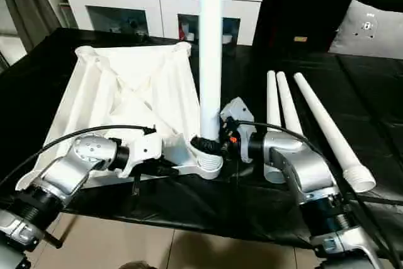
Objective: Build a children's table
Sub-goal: Insert table leg to table base
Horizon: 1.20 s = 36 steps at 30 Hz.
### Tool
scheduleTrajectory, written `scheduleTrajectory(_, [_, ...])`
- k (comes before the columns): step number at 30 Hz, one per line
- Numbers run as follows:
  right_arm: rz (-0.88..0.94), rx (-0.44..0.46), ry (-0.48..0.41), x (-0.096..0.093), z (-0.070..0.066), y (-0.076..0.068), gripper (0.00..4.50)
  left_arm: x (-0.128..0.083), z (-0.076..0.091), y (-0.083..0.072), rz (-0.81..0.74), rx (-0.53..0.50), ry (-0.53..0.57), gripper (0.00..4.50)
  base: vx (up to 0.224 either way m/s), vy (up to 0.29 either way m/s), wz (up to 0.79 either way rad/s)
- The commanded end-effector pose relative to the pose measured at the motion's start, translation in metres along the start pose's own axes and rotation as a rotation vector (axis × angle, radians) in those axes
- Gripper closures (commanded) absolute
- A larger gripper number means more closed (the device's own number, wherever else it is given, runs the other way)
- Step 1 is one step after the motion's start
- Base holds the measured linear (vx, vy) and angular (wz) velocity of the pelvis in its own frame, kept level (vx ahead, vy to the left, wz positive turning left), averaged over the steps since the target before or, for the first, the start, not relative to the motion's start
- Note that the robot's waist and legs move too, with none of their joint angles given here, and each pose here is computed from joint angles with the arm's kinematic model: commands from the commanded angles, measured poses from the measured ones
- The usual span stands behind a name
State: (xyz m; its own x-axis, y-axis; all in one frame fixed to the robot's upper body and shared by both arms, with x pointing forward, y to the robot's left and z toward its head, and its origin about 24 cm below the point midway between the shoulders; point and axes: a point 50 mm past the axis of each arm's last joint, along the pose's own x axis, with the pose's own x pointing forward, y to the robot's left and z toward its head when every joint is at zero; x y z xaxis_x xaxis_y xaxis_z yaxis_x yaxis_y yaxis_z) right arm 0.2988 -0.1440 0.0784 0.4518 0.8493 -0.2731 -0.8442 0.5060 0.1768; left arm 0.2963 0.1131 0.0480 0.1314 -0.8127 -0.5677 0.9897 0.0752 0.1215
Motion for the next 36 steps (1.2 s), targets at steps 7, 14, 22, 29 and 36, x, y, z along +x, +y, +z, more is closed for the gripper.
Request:
scheduleTrajectory(7, [-0.128,0.185,-0.081,-0.013,-0.037,0.004,2.62,0.010,0.000,-0.005,0.026,-0.052,-0.035,4.50,0.000,0.000,0.00])
scheduleTrajectory(14, [-0.218,0.117,-0.087,-0.022,-0.049,0.009,2.62,0.011,0.000,-0.005,0.043,-0.064,-0.039,4.50,0.000,0.000,0.00])
scheduleTrajectory(22, [-0.227,-0.011,0.038,-0.019,-0.060,0.013,2.62,0.011,-0.001,-0.006,0.041,-0.058,-0.025,4.50,0.000,0.000,0.00])
scheduleTrajectory(29, [-0.162,-0.061,0.114,-0.010,-0.061,0.012,2.62,0.007,-0.003,-0.009,0.006,-0.021,0.010,4.50,0.000,0.000,0.00])
scheduleTrajectory(36, [-0.072,-0.043,0.156,-0.002,-0.057,0.010,2.62,0.000,0.002,0.004,0.002,0.019,0.036,4.50,0.000,0.000,0.00])
